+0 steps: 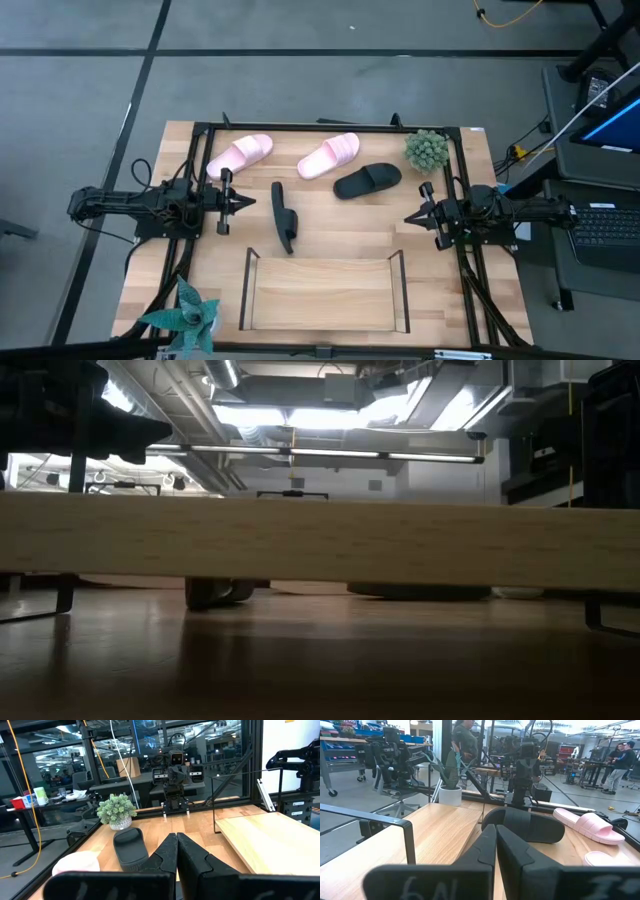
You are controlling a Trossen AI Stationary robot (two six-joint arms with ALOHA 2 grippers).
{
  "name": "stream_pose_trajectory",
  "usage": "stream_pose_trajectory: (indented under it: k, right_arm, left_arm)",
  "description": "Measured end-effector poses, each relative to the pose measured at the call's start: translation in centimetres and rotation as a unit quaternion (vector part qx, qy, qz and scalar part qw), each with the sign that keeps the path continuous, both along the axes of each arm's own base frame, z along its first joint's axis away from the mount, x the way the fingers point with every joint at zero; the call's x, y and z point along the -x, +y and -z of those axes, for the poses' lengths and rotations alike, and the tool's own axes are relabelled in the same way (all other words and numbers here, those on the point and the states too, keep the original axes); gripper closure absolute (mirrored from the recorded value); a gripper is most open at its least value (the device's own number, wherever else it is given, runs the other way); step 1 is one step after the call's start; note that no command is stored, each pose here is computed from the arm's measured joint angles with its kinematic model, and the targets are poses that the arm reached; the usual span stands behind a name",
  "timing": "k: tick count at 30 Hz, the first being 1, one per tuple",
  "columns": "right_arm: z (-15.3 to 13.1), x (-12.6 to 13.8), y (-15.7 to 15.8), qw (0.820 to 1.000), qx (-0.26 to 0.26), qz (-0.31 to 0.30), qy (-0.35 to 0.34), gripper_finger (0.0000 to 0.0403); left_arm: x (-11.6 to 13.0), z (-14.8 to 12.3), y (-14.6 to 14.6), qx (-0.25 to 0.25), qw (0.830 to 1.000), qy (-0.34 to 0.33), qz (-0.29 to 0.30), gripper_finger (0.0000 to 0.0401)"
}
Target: Pick and place slides into the shelf
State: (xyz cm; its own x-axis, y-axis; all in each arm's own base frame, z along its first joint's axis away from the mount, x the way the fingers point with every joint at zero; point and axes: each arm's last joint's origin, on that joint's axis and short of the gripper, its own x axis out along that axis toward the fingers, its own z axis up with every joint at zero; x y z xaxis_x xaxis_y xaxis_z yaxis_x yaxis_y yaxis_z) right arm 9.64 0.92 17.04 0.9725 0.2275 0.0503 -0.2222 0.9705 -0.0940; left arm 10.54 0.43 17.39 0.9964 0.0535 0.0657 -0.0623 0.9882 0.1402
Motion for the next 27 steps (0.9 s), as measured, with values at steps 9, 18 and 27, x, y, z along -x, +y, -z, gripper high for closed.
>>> stream_pose_trajectory:
  k: [9,18,27]
  right_arm:
    - [0.00,0.00,0.00,1.000,-0.001,0.000,0.000,0.0385]
    - [-0.01,0.00,0.00,1.000,0.000,0.000,0.000,0.0385]
    - [-0.01,0.00,0.00,0.999,0.048,0.003,-0.011,0.0385]
  left_arm:
    - [0.00,0.01,0.00,0.000,1.000,0.000,0.000,0.0401]
    - [0.00,0.00,0.00,0.000,1.000,0.000,0.000,0.0401]
    - [0.00,0.00,0.00,0.000,1.000,0.000,0.000,0.0401]
